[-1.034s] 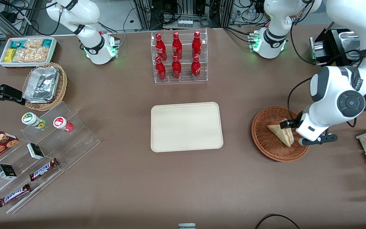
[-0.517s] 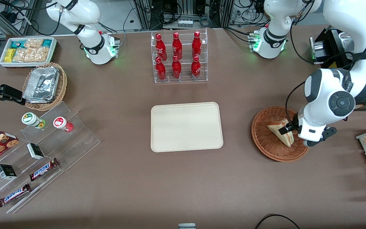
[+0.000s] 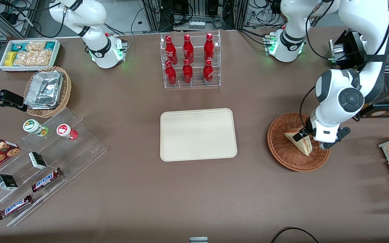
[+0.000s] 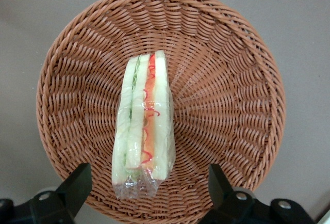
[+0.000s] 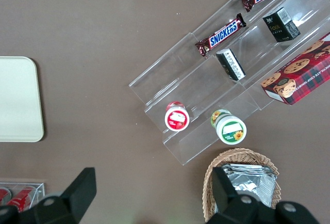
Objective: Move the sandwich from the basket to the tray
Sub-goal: 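Close the left gripper on the sandwich's wrapped edge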
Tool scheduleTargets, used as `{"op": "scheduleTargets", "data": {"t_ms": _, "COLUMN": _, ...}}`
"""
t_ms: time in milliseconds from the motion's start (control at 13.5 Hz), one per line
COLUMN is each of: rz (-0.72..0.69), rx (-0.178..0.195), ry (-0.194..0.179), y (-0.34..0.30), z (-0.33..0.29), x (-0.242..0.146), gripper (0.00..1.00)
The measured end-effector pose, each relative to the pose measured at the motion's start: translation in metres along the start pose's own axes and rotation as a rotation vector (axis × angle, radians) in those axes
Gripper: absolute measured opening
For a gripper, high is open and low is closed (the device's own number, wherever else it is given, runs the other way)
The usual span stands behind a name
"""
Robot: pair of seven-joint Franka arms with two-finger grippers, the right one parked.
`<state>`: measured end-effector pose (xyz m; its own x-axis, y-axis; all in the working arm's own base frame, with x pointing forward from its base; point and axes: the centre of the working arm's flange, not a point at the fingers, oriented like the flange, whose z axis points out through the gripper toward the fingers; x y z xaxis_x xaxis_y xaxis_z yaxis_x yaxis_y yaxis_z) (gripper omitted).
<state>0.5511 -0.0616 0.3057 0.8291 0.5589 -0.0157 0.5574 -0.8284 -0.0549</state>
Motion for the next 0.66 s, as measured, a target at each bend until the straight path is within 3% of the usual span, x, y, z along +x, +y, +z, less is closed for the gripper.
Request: {"op": "scheduleTargets", "data": {"t_ms": 664, "rz": -0.041, "rx": -0.019, "ry": 0.007, "y": -0.018, "z": 0.032, "x": 0.006, "gripper": 1.00}}
